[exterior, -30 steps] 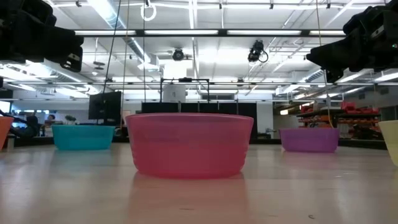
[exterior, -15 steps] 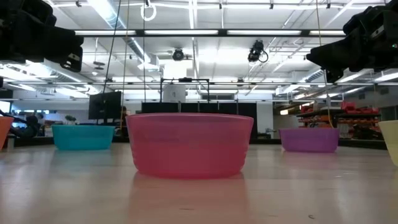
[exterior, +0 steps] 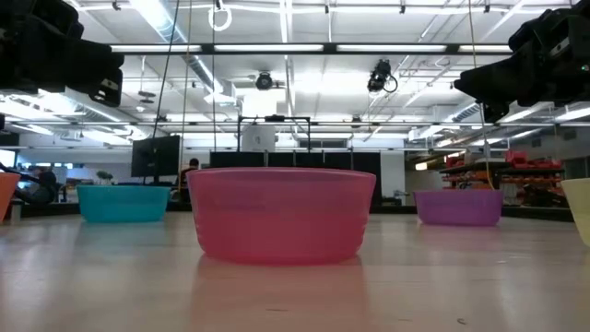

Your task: Nest bowls inside each other

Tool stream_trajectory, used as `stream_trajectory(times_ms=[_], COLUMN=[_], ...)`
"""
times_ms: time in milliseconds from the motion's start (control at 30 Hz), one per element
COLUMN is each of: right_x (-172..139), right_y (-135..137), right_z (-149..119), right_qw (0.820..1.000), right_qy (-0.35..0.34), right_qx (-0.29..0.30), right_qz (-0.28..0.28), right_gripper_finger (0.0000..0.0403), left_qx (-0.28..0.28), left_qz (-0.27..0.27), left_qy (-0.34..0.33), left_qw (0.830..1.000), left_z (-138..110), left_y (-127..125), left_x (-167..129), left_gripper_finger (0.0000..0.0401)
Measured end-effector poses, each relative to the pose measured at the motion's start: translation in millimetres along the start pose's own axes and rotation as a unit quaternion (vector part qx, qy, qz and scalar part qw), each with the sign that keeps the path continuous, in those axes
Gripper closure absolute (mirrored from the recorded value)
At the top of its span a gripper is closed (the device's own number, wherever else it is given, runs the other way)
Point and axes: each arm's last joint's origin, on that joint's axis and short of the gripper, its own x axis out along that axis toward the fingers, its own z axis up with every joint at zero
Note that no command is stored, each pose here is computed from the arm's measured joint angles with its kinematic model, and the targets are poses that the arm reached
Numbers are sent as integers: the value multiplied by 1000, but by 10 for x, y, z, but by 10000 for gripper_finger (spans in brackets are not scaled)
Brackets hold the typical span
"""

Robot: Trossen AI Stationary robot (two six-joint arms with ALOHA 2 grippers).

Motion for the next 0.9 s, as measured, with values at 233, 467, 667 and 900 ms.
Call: stream_trajectory(times_ms=[233, 467, 667, 900], right_x=[0, 0, 0, 0], right_y=[0, 0, 0, 0], right_z=[0, 0, 0, 0], right_qw=[1000, 1000, 1000, 1000], right_qy=[0, 0, 0, 0], right_qx=[0, 0, 0, 0], right_qz=[0, 0, 0, 0], right_gripper_finger=[304, 304, 304, 304], left_qx=[0, 0, 0, 0], left_qz=[0, 0, 0, 0], left_qy=[0, 0, 0, -1], left_qw=[1000, 1000, 1000, 1000], left_z=[0, 0, 0, 3], left_y=[0, 0, 0, 0], left_x=[0, 0, 0, 0], left_gripper_finger=[311, 314, 318, 310])
